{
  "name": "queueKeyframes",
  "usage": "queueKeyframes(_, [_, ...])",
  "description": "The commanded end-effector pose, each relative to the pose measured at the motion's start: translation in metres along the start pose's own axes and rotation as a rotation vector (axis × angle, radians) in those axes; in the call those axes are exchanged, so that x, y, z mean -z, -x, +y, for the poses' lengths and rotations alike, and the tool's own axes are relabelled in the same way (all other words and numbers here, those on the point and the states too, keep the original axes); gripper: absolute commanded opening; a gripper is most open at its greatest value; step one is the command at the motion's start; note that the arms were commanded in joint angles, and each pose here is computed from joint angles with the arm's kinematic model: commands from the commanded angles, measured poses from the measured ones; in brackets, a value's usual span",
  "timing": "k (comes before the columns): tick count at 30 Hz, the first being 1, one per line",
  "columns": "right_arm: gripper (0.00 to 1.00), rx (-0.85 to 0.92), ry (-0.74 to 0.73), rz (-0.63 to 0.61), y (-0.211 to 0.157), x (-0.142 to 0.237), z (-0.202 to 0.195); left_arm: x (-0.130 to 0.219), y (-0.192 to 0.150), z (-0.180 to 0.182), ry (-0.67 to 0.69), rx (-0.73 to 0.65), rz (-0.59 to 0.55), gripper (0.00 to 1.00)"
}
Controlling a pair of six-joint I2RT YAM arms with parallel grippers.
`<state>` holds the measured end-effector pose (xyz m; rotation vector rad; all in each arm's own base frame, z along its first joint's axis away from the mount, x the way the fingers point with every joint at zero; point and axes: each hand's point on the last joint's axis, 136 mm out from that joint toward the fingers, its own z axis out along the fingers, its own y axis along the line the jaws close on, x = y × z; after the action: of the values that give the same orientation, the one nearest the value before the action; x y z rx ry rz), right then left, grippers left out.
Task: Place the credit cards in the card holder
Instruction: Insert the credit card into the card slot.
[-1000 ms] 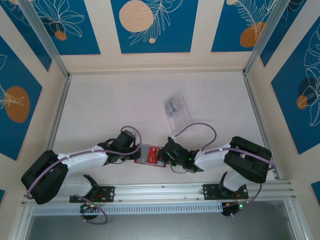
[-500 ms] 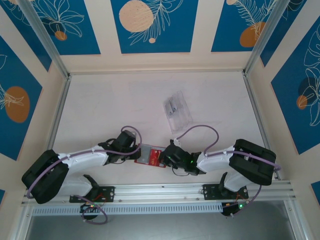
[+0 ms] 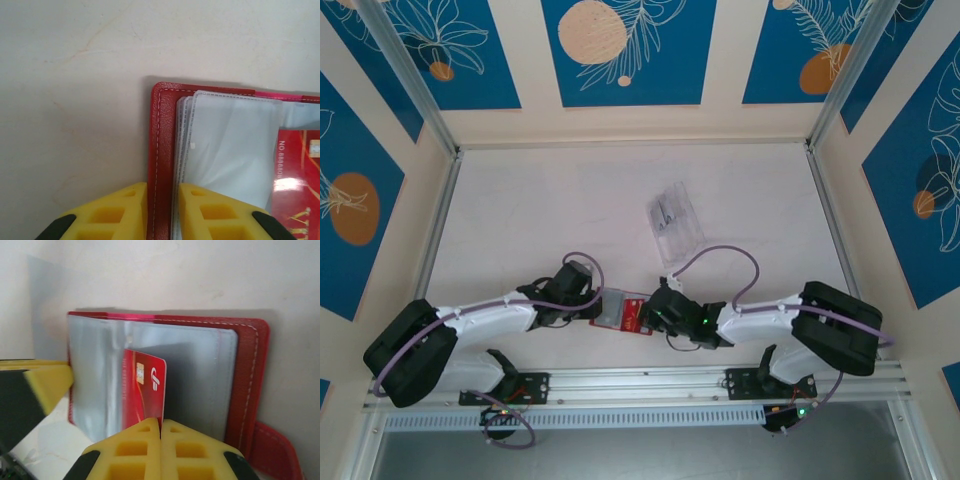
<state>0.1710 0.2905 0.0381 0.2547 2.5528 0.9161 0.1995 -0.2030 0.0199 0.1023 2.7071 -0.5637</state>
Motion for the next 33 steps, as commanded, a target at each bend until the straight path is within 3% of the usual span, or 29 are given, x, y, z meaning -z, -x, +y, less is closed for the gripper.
queueKeyframes(1, [0.0,0.073,-0.06,-0.026,0.004,0.013,-0.021,-0.005,-0.041,0.031,0.115,-0.015,0.137,0.22])
queueKeyframes(15, [0.0,0.118,0.15,0.052,0.013,0.008,0.021,-0.006,-0.042,0.032,0.117,-0.012,0.139,0.22])
queueKeyframes(33, [0.0,0.101,0.253,0.131,0.017,-0.001,0.039,-0.005,-0.041,0.031,0.115,-0.008,0.134,0.22])
